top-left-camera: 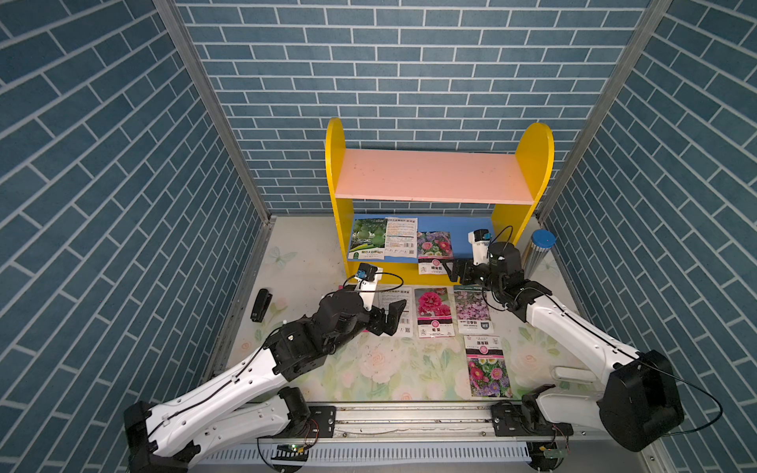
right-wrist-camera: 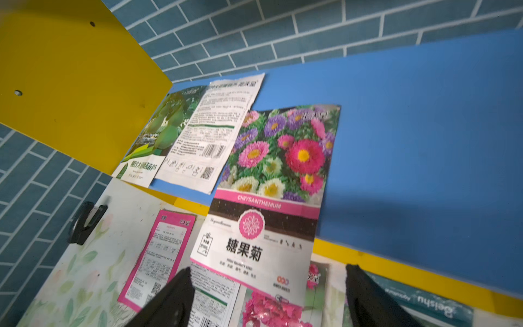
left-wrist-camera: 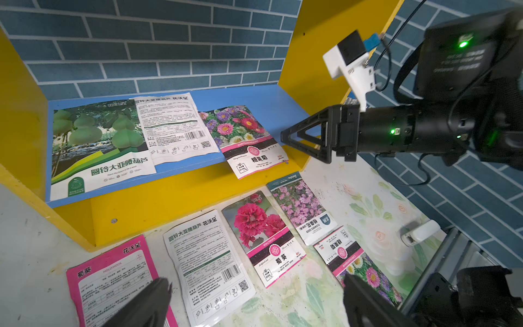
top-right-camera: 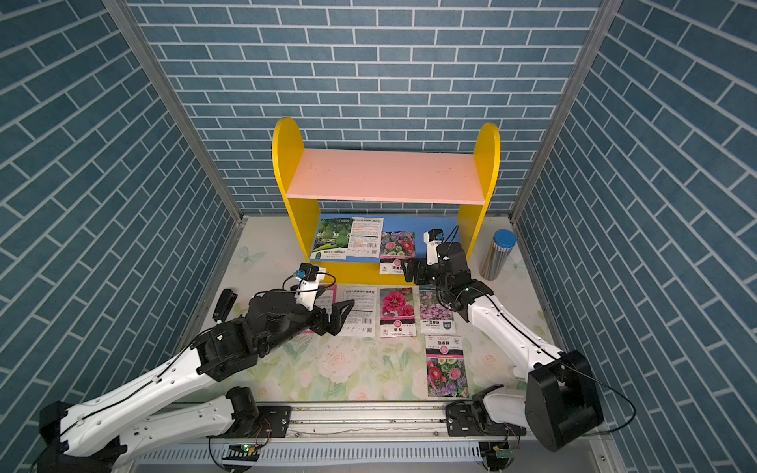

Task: Take the seed bag off the shelf
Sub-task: Pick up the seed packet from the shelf.

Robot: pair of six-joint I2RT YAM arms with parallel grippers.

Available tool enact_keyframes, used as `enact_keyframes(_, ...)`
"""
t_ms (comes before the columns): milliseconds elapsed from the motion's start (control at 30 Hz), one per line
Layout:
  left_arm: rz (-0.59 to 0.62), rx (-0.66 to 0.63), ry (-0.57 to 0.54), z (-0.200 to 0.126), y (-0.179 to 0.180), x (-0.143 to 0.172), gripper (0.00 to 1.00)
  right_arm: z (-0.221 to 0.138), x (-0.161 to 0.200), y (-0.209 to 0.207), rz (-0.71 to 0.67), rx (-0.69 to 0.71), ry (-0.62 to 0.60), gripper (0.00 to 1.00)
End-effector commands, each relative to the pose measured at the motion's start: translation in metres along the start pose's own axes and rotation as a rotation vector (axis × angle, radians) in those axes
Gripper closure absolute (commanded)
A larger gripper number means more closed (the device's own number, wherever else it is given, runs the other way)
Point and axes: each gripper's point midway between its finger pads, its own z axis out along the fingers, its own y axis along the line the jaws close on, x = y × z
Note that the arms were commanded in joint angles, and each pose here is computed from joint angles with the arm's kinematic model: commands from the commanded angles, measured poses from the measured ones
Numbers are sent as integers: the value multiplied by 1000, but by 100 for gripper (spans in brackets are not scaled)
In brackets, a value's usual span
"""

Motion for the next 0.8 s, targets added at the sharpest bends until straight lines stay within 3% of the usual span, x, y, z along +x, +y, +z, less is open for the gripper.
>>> enact_keyframes(0, -3, 33, -14, -3, -3, -1, 0, -4, 3, 13, 75, -112, 6, 15)
enact_keyframes(400, -1, 94, -7, -9, -10, 5, 0, 17, 13, 5, 136, -187, 22, 20)
enact_keyframes(767, -1, 121, 9, -7, -14, 10, 0, 37, 17, -4, 168, -195, 33, 36)
